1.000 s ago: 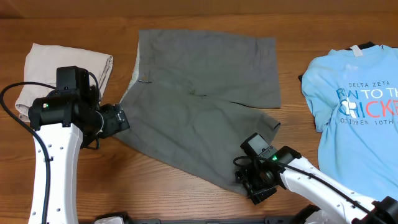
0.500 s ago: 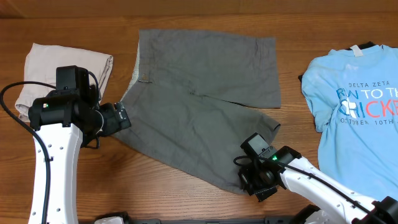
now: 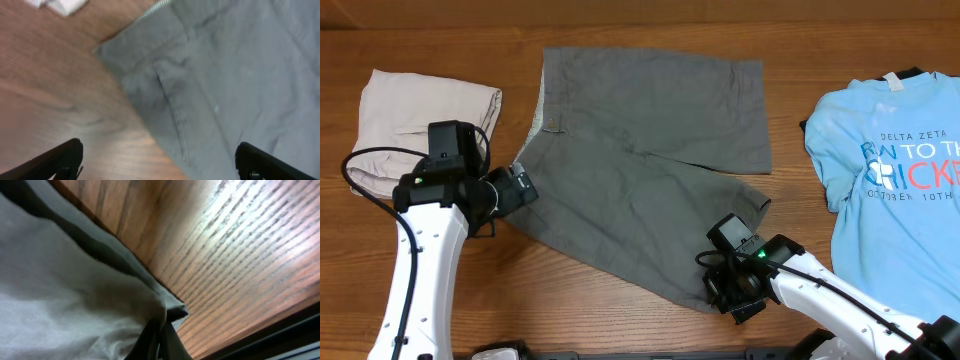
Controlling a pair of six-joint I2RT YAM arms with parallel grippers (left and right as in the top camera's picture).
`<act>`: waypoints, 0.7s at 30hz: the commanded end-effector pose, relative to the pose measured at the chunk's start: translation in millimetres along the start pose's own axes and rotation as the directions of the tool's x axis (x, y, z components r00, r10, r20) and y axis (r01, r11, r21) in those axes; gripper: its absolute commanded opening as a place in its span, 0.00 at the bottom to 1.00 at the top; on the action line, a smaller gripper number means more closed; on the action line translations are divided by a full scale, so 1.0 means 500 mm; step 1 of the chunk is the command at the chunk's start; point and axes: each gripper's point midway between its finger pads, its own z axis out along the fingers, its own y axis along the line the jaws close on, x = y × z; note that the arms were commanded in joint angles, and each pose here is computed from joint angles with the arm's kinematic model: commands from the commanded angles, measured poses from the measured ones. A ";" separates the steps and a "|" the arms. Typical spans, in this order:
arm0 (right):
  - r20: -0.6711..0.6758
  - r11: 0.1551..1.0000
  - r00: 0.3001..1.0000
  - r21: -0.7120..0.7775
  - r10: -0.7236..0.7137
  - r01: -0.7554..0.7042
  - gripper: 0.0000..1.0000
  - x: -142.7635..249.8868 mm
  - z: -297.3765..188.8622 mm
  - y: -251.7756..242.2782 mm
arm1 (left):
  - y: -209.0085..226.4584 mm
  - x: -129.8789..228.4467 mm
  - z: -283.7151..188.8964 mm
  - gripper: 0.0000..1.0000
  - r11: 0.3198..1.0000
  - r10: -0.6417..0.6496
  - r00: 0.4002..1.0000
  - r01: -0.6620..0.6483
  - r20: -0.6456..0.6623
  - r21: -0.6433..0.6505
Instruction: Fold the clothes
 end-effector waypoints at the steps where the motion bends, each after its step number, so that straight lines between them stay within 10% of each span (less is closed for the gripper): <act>1: 0.019 1.000 1.000 -0.010 -0.008 0.008 0.04 -0.005 -0.002 0.000 | 0.009 0.006 0.034 0.99 0.998 -0.058 0.998 0.058 0.006 0.000; 21: 0.038 1.000 0.999 -0.002 -0.025 0.025 0.04 -0.012 -0.002 -0.004 | 0.050 0.002 0.166 0.93 0.964 -0.258 0.964 0.261 0.063 -0.056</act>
